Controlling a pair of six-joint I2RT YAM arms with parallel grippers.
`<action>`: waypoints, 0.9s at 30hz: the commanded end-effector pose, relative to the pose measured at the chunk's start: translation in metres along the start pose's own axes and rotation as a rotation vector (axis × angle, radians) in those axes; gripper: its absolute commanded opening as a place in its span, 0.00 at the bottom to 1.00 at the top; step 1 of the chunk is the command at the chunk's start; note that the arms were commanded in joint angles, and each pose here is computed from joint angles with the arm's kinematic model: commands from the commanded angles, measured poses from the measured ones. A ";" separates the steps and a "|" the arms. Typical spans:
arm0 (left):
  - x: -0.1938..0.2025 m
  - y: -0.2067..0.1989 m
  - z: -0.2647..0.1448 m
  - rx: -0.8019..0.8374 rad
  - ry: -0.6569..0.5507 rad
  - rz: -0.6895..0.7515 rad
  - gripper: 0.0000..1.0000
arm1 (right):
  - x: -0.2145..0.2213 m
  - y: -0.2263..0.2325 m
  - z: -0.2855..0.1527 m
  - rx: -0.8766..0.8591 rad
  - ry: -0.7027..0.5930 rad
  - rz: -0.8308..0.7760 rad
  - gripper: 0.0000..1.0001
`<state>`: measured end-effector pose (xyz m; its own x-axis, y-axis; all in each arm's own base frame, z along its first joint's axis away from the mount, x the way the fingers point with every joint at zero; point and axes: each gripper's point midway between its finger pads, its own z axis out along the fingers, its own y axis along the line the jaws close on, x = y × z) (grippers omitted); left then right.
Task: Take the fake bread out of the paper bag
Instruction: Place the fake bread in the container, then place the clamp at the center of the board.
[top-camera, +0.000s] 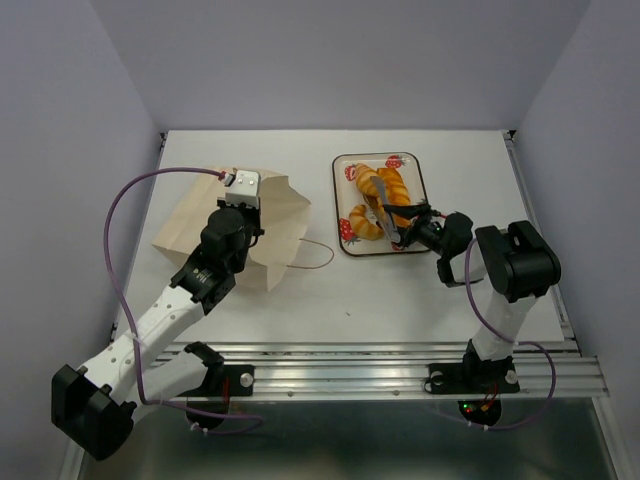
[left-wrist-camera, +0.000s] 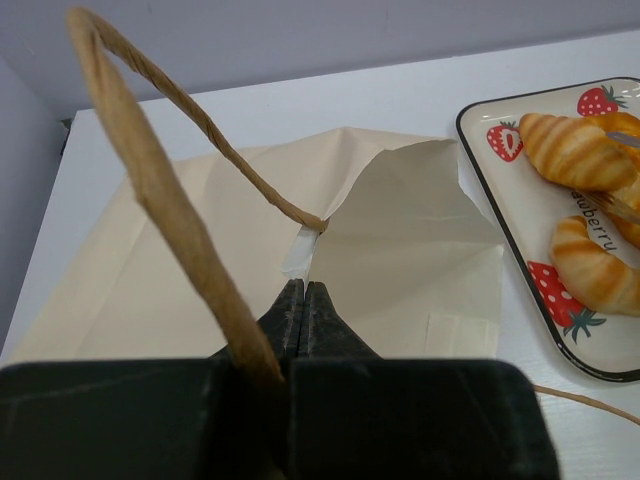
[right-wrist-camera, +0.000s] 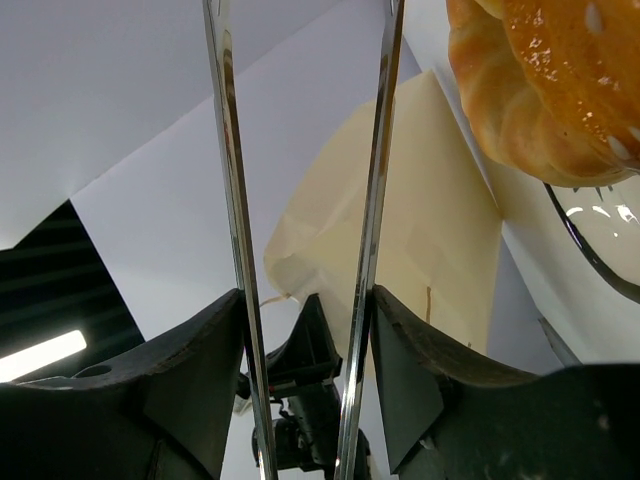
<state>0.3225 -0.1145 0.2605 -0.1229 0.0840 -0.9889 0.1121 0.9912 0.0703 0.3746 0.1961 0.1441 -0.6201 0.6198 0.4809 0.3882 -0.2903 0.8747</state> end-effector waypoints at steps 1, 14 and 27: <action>-0.010 0.004 -0.003 -0.017 -0.042 -0.031 0.00 | 0.028 0.044 -0.007 -0.131 0.129 0.009 0.56; -0.008 0.003 -0.002 -0.010 -0.039 -0.030 0.00 | 0.052 0.049 -0.029 -0.166 0.195 0.020 0.53; -0.008 0.000 -0.002 0.007 -0.044 -0.031 0.00 | 0.100 0.069 -0.048 -0.160 0.335 -0.162 0.23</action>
<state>0.3224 -0.1154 0.2605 -0.1226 0.0834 -0.9889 0.1173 0.9907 0.0690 0.3249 0.2049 0.1923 -0.7641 0.5019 0.4052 0.3170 -0.2549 0.9135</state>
